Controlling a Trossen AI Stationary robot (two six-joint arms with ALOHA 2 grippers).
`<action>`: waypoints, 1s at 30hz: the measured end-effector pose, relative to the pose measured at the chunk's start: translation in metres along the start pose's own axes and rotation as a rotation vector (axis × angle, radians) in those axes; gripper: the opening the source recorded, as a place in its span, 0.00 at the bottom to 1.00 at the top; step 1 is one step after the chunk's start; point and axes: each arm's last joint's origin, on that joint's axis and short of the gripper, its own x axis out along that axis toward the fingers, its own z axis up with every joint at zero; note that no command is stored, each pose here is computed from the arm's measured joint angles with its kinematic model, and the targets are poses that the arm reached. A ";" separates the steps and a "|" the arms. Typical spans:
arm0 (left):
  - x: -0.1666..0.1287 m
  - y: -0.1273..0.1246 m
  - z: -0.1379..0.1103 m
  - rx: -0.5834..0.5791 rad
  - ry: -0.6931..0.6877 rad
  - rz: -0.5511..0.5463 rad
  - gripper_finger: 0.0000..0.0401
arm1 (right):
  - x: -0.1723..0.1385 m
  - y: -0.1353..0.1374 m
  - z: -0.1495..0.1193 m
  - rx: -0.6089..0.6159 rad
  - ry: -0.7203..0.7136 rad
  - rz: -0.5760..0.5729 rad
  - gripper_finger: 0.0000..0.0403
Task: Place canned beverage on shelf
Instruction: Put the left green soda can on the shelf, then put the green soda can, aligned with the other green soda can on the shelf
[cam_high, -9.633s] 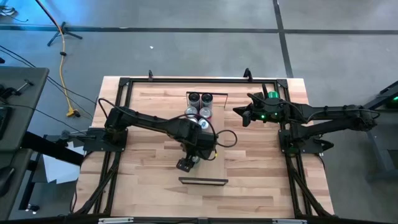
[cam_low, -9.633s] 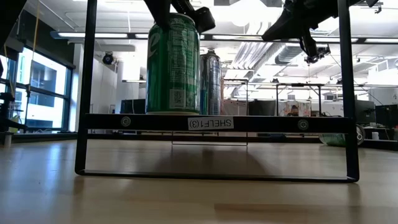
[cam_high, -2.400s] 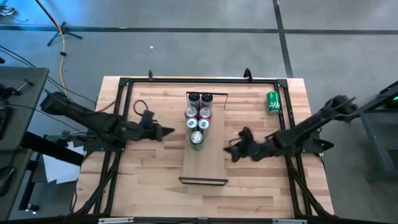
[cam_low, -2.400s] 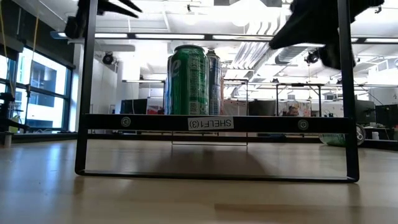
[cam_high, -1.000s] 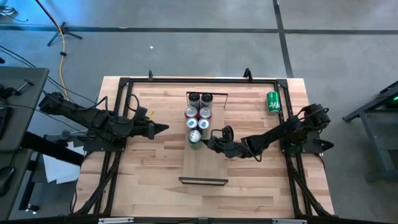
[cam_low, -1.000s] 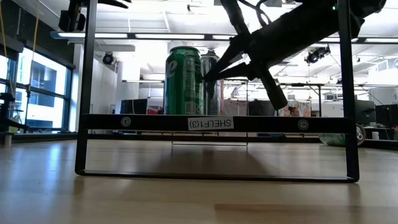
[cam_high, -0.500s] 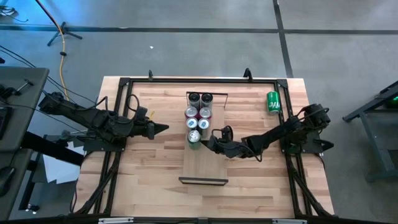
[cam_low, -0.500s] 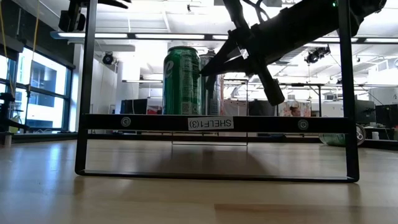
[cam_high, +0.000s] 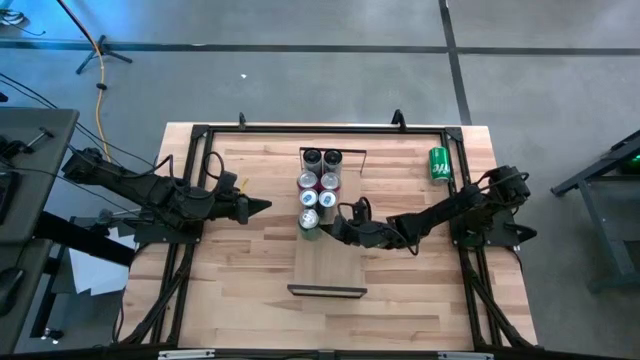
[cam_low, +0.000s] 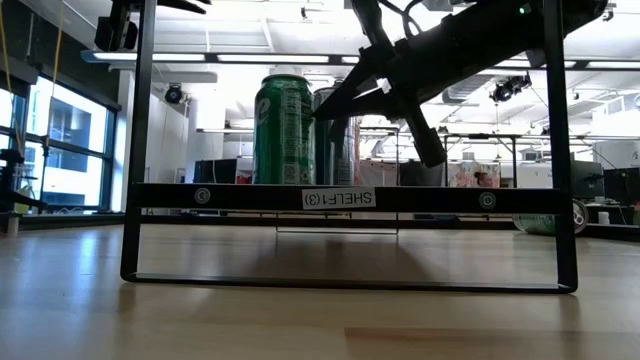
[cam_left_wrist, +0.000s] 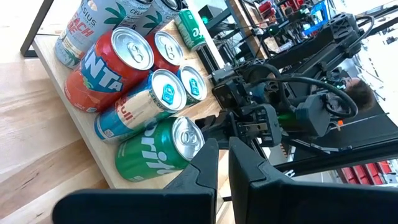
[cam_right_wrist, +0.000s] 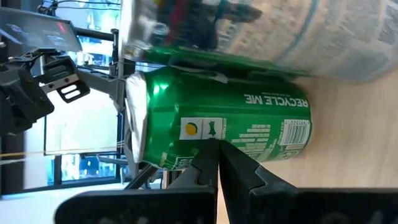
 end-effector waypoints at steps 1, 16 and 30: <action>0.000 0.000 0.000 0.000 0.000 0.000 0.00 | 0.000 0.001 0.000 -0.010 0.000 0.002 0.00; -0.004 0.003 0.002 0.049 -0.007 0.016 0.00 | -0.016 0.014 0.005 -0.226 0.145 -0.021 0.00; -0.022 0.005 -0.003 0.274 -0.139 0.068 0.00 | -0.165 0.024 0.061 -0.497 0.024 -0.027 0.00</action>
